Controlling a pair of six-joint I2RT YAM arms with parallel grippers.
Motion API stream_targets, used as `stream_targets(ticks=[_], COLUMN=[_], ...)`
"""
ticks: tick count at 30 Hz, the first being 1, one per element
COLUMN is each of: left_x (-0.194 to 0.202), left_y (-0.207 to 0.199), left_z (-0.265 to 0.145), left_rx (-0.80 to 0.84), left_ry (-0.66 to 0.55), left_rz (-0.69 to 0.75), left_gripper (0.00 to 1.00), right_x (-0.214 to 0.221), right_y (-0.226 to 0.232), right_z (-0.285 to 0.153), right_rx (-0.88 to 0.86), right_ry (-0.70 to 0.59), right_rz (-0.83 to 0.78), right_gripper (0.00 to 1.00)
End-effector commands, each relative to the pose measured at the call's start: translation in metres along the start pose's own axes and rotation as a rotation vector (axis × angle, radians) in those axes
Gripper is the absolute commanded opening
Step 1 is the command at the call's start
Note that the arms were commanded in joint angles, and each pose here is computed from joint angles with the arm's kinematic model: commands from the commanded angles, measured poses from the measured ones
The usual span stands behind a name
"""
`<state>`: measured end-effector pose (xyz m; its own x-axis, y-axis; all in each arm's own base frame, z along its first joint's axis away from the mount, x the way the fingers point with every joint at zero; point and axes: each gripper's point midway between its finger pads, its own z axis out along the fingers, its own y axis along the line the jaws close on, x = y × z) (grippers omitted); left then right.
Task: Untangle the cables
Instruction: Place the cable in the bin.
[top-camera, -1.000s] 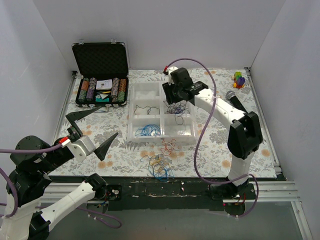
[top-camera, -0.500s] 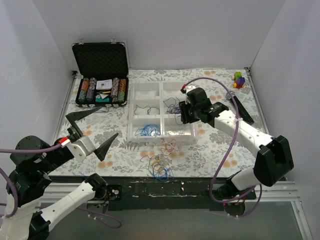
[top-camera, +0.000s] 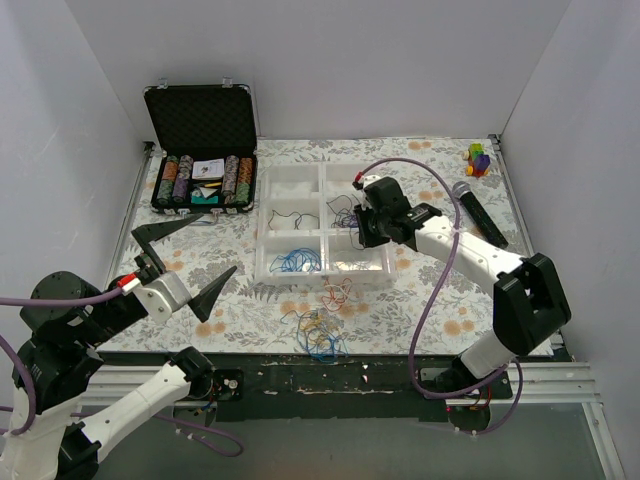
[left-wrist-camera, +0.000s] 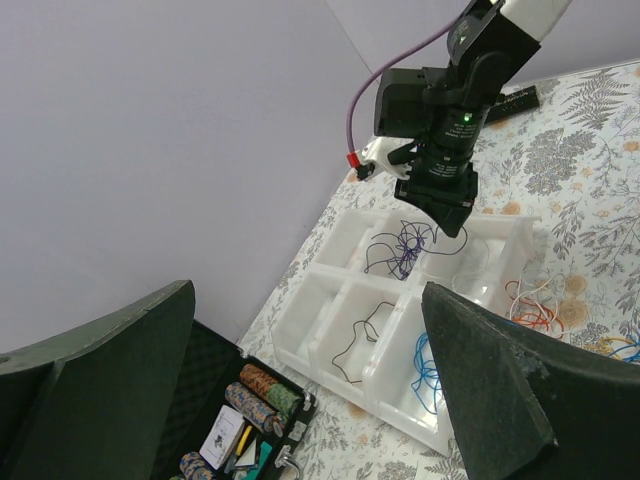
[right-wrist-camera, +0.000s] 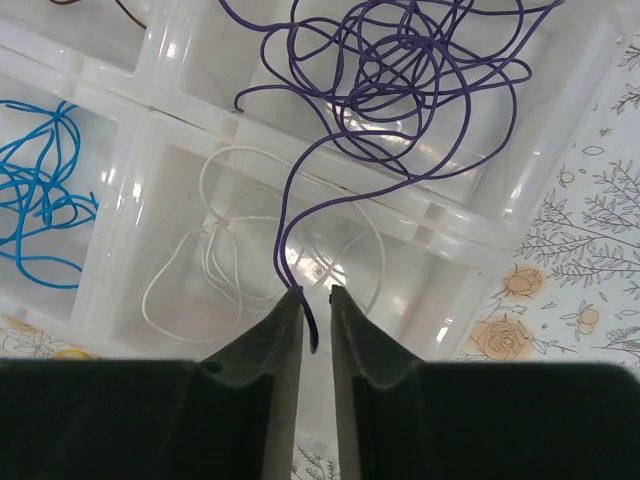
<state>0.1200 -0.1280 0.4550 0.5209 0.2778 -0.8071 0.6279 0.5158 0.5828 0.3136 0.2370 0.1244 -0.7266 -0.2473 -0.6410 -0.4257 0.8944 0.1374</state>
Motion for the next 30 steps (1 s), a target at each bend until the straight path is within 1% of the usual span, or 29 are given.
stream_targets(ticks=[1,3,4,7,10,14,17,21,26,30], left_x=[0.005,0.006,0.007,0.008,0.008,0.009,0.009,0.009,0.009,0.009], left_y=[-0.001,-0.001,-0.002,-0.002,-0.001,0.000,0.001,0.001,0.001,0.000], left_z=[0.004,0.004,0.005,0.005,0.006,0.007,0.006,0.007,0.008,0.009], left_rx=[0.005,0.004,0.007,0.007,0.002,0.001,-0.003,-0.003,-0.001,0.002], left_ry=[0.019,0.021,0.024,0.024,0.026,0.032,0.035,0.035,0.035,0.033], left_rz=[-0.007,-0.008,-0.009,-0.009,-0.010,-0.009,-0.008,-0.008,-0.007,-0.007], left_gripper=[0.98,0.98,0.98,0.98,0.98,0.98,0.98,0.98,0.98,0.98], right_x=[-0.031,-0.048,-0.057,-0.091,-0.119,-0.132,-0.124,-0.099,-0.070,-0.044], right_y=[0.007,0.007,0.005,0.002,-0.006,-0.014,-0.016,-0.018,-0.023,-0.026], right_z=[0.001,-0.003,-0.004,-0.012,-0.007,0.012,0.035,0.061,0.081,0.087], right_rx=[-0.022,-0.014,-0.002,0.012,0.027,0.036,0.036,0.031,0.039,0.047], right_ry=[-0.074,-0.112,-0.129,-0.182,-0.215,-0.217,-0.185,-0.123,-0.050,0.019], right_rz=[-0.010,-0.024,-0.034,-0.051,-0.057,-0.054,-0.045,-0.021,-0.012,0.000], right_gripper=[0.17,0.04,0.01,0.01,0.01,0.01,0.01,0.01,0.01,0.01])
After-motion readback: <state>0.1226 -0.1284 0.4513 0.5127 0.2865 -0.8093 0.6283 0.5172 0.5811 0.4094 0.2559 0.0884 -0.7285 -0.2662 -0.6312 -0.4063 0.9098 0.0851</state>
